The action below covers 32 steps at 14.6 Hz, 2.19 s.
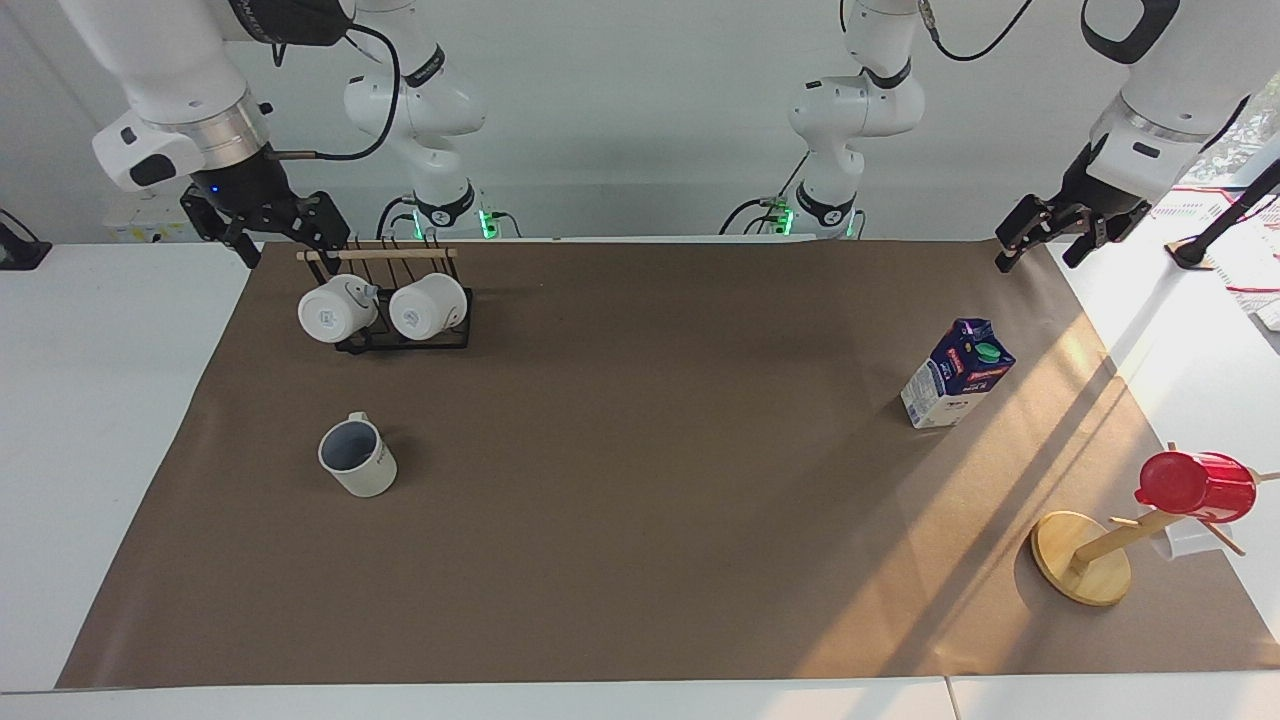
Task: Place cup and milk on table
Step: 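Reach the left gripper to the milk carton while the right gripper reaches the mug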
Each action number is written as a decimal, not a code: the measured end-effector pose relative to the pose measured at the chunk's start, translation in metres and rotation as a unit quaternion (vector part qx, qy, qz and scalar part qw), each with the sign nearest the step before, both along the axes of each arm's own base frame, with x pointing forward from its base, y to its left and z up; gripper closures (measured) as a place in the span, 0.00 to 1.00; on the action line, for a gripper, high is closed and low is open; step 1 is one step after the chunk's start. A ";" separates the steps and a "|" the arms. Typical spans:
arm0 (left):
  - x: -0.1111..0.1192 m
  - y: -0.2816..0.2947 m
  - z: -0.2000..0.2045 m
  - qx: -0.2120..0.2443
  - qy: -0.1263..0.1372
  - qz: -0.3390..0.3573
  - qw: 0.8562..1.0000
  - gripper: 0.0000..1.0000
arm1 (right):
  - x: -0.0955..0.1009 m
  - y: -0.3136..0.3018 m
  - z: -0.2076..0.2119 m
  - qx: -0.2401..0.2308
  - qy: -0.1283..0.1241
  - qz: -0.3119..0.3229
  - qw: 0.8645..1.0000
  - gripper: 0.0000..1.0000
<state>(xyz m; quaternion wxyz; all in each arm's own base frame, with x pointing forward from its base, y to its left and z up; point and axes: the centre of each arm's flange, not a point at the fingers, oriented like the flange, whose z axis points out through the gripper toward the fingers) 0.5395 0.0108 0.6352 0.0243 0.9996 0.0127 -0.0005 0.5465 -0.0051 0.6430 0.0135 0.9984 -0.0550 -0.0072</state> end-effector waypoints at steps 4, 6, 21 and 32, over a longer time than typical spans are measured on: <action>0.000 -0.001 0.000 0.000 -0.001 -0.002 1.000 0.00 | 0.000 0.000 0.000 0.000 0.000 0.000 1.000 0.00; 0.000 -0.002 0.001 0.000 -0.001 -0.002 1.000 0.00 | 0.000 0.000 0.000 0.000 0.000 0.000 1.000 0.00; 0.001 -0.001 -0.008 0.000 -0.012 -0.001 1.000 0.00 | 0.016 -0.036 -0.066 -0.004 -0.037 0.095 0.995 0.00; -0.005 -0.001 -0.063 -0.001 -0.030 0.003 1.000 0.00 | 0.072 -0.077 -0.260 0.021 -0.073 0.182 0.980 0.00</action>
